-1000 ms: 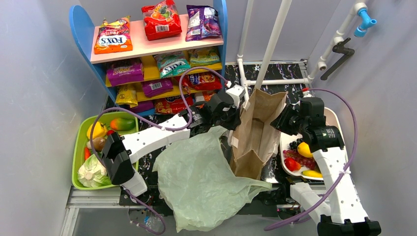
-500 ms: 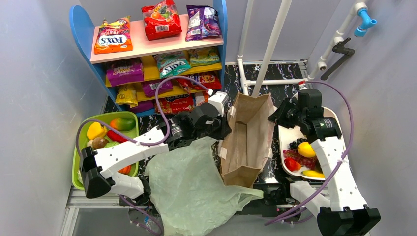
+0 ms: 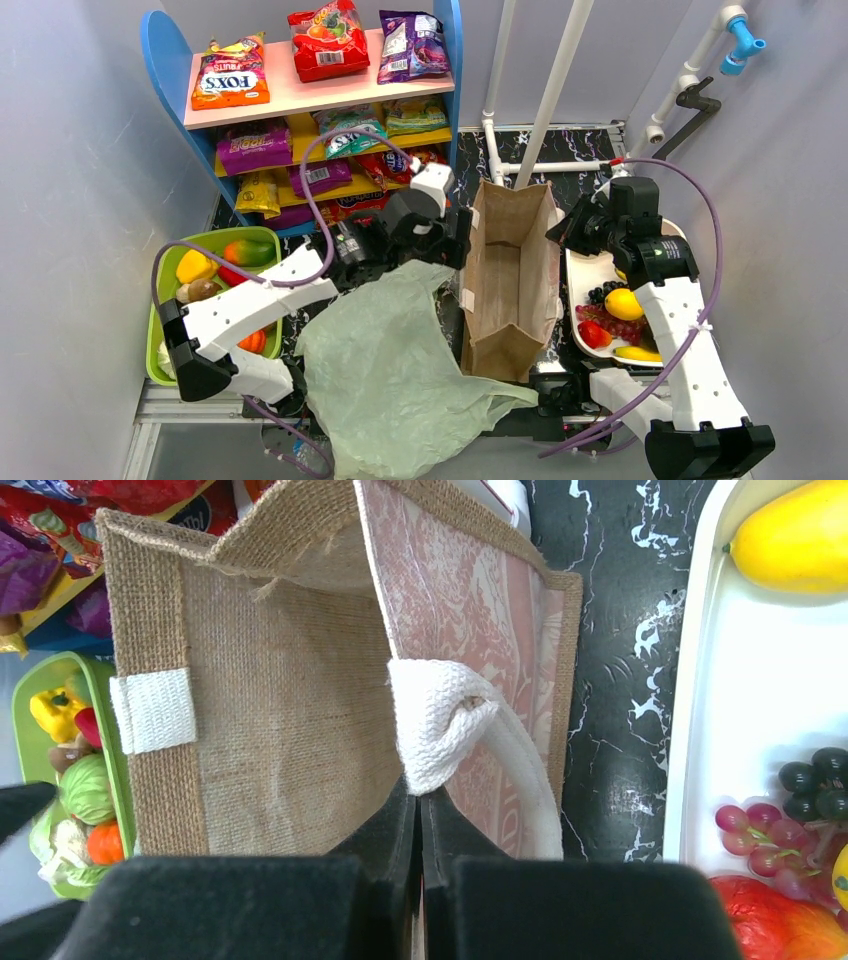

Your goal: Place the food into the grocery bag and tie it

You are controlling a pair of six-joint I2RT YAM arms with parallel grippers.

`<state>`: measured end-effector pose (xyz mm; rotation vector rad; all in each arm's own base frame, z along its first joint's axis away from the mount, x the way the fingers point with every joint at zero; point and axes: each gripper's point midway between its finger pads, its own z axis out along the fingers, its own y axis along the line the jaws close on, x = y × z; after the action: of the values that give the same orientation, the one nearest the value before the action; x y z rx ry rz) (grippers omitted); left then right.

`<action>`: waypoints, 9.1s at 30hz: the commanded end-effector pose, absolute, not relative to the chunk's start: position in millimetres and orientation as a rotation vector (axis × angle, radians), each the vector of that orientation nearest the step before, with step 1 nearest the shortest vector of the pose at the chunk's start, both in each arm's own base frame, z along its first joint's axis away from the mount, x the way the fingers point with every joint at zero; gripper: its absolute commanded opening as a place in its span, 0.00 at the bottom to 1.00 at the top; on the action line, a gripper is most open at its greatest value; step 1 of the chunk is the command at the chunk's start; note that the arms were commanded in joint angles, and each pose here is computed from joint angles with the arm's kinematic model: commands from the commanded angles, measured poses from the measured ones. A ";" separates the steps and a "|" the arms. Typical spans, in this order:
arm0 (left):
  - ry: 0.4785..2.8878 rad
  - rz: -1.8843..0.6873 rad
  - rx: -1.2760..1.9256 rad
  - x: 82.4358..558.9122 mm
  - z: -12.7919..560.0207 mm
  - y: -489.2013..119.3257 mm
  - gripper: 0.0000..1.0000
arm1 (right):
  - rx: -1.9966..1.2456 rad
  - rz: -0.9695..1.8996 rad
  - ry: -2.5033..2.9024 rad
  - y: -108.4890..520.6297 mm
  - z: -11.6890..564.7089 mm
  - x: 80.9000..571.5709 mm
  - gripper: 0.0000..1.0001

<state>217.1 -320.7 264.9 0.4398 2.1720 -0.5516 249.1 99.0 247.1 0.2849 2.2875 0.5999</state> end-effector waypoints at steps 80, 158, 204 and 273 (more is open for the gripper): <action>1.591 -0.550 -0.078 487.3 485.0 -108.7 0.00 | 0.244 0.641 2.266 106.9 226.7 251.1 0.01; 1.760 -2.168 1.198 199.1 430.3 -398.5 0.00 | 0.228 0.686 2.214 110.0 245.4 241.8 0.01; 2.121 -0.627 0.849 304.0 333.3 -359.9 0.98 | 0.234 0.659 2.232 107.2 236.4 244.5 0.01; 2.181 -0.223 0.362 284.5 280.2 -295.3 0.87 | 0.354 0.580 2.164 91.0 244.6 250.1 0.07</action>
<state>281.8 -326.8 234.8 0.4118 2.2757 -0.2696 251.8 88.7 239.3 0.3960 2.1828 0.5646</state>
